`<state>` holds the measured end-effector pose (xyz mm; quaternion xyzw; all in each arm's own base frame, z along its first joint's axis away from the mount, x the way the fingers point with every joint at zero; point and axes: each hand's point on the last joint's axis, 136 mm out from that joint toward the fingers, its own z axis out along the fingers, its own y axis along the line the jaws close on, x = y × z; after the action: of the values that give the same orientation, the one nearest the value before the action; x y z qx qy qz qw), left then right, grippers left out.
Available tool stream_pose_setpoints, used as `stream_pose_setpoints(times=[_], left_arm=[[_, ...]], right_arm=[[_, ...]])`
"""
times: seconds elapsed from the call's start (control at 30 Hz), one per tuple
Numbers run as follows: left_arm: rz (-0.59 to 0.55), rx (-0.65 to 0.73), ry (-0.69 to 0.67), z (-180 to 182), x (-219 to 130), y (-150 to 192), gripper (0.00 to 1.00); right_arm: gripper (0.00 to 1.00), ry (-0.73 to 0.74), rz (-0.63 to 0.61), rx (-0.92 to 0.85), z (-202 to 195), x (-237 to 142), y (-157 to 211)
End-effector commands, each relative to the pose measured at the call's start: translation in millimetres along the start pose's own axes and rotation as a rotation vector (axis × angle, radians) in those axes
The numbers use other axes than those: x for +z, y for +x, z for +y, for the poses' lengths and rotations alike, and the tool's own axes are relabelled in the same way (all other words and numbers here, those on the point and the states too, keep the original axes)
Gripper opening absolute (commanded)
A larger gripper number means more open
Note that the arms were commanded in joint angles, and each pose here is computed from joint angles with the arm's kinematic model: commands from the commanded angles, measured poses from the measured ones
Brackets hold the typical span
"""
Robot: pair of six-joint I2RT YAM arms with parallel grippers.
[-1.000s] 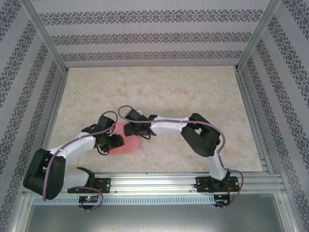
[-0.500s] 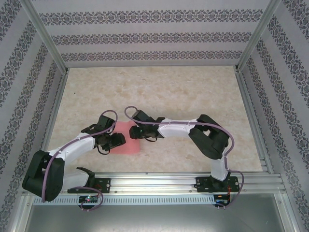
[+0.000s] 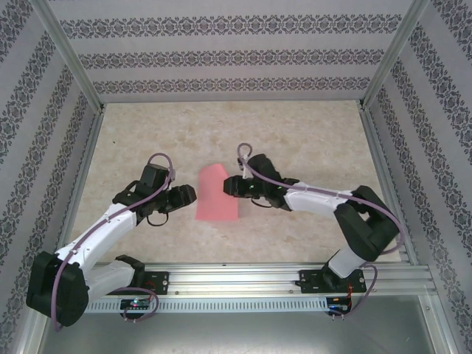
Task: Fold a paper plane with a square sheet of paper (fold left side to right side)
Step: Pick up the square sheet of paper from the center of the table, then place a square sheet of paper at the center of the table.
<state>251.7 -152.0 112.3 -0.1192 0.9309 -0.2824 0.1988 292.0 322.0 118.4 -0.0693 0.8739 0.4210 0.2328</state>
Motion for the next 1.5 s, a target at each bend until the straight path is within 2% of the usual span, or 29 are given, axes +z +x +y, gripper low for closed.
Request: stream_pose_setpoints(times=[0.0,0.2,0.37,0.5,0.73,0.97,1.07,1.13,1.2,1.27,1.37,1.4,1.47], left_arm=[[-0.05,0.097,0.159,-45.5,-13.0,-18.6,0.67],[-0.107,0.226,0.372,-105.8,-33.3,-44.0,0.75],[-0.11,0.334,0.565,-158.9,-54.3,-59.1,0.89],[-0.118,0.386,0.686,-189.4,-69.2,-67.6,0.99],[-0.123,0.447,0.906,-230.4,-95.3,-73.6,1.0],[-0.103,0.526,1.059,-258.8,-119.3,-55.0,0.97],[-0.105,0.56,1.086,-266.6,-128.1,-46.6,0.9],[-0.105,0.57,1.094,-268.6,-131.8,-43.1,0.81],[-0.105,0.573,1.097,-269.0,-134.0,-41.2,0.65],[-0.101,0.568,1.084,-267.7,-132.7,-39.9,0.43],[-0.088,0.547,1.028,-259.3,-121.3,-39.3,0.19],[-0.08,0.531,1.001,-255.2,-115.1,-39.1,0.15],[-0.046,0.491,0.922,-241.2,-95.1,-36.7,0.01]], right_arm=[[0.25,-0.18,-0.057,-0.072,27.7,-37.1,-24.3],[0.25,-0.308,-0.149,-0.103,42.3,-110.0,-54.5],[0.24,-0.408,-0.218,-0.098,59.3,-165.2,-74.3],[0.24,-0.49,-0.239,-0.15,89.8,-199.5,-80.3],[0.24,-0.596,-0.291,-0.228,144.3,-247.2,-87.9],[0.24,-0.65,-0.298,-0.251,172.0,-260.7,-87.0],[0.24,-0.627,-0.302,-0.245,168.7,-258.6,-87.9],[0.24,-0.608,-0.309,-0.242,164.1,-256.0,-88.6],[0.24,-0.588,-0.31,-0.23,158.6,-253.0,-89.0],[0.24,-0.563,-0.309,-0.212,150.1,-248.0,-89.4],[0.26,-0.499,-0.321,-0.183,131.6,-242.1,-91.0],[0.29,-0.471,-0.326,-0.17,123.8,-239.1,-91.3],[0.41,-0.351,-0.33,-0.128,96.5,-228.1,-90.0]])
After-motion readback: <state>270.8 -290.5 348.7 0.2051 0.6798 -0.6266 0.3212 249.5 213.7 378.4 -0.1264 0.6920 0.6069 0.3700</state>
